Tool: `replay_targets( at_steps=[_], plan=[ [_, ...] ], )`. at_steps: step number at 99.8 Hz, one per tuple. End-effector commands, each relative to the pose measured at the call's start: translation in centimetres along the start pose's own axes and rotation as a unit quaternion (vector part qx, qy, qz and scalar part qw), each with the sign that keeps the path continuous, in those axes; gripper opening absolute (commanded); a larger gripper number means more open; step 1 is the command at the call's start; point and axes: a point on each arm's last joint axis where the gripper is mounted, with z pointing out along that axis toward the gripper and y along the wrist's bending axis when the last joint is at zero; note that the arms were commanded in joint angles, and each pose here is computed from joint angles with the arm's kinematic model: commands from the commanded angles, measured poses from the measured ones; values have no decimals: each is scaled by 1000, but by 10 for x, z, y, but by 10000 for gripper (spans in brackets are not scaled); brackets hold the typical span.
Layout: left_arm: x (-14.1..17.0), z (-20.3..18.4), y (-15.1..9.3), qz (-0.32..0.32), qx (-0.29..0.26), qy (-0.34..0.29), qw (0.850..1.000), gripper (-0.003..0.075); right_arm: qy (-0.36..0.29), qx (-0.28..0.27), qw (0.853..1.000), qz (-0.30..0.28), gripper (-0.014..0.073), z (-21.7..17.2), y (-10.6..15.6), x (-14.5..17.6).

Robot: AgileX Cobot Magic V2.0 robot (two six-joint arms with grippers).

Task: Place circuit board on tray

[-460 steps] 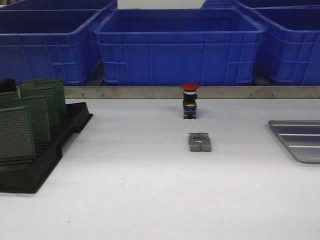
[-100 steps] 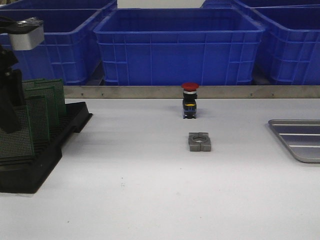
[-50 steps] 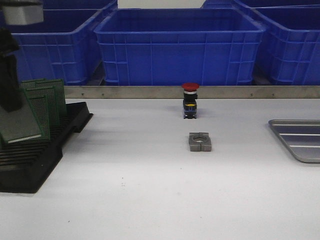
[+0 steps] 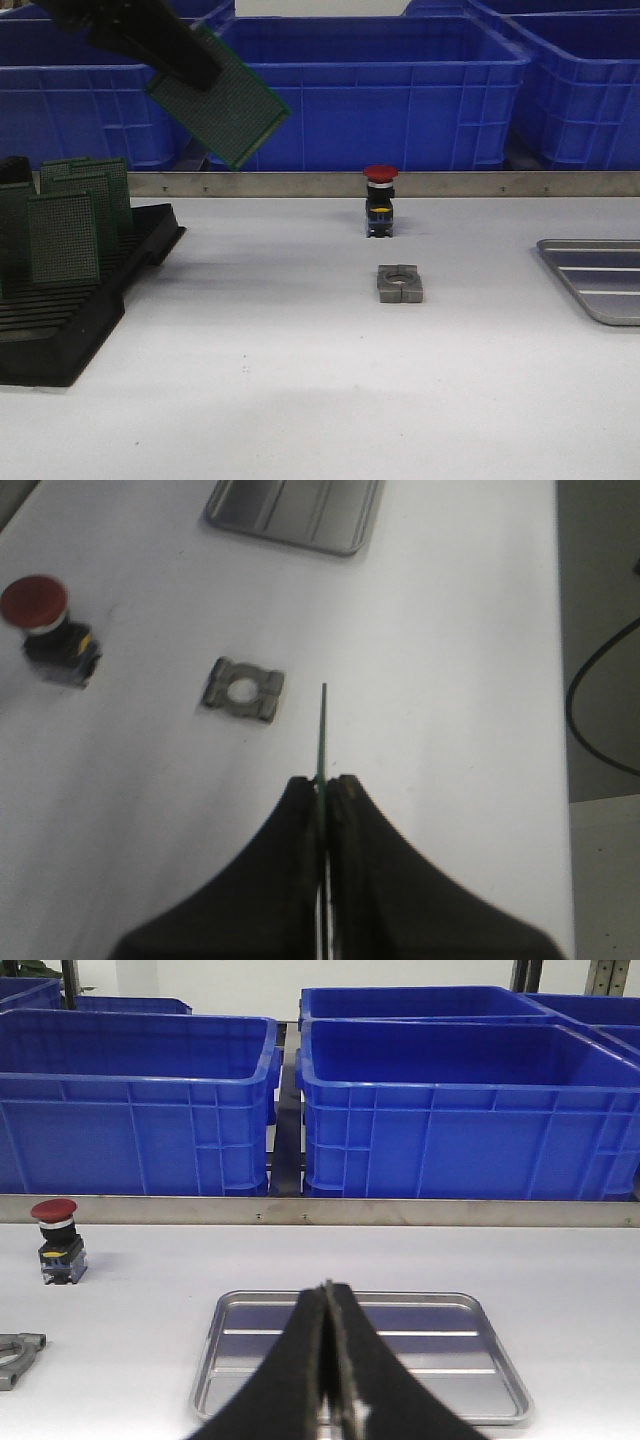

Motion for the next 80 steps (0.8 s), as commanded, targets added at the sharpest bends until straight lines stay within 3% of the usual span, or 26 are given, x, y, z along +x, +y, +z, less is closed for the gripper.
replay_targets(
  at_steps=[1,41,66,80],
  plan=[
    [-35,-3,-27,29,36,-48,998,-20,-52,-1,999,-5,-61,-3,0,-12],
    [-72,48,-81,95,115,-47,988,-20,-52,-1,999,-5,-61,-3,0,-12],
    [-73,50,-84,98,123,-46,987,-20,-66,-4,998,-2,-59,-4,0,-24],
    [-73,50,-84,98,123,-46,987,-20,-5,2,1000,-3,-59,-6,-1,-48]
  ],
)
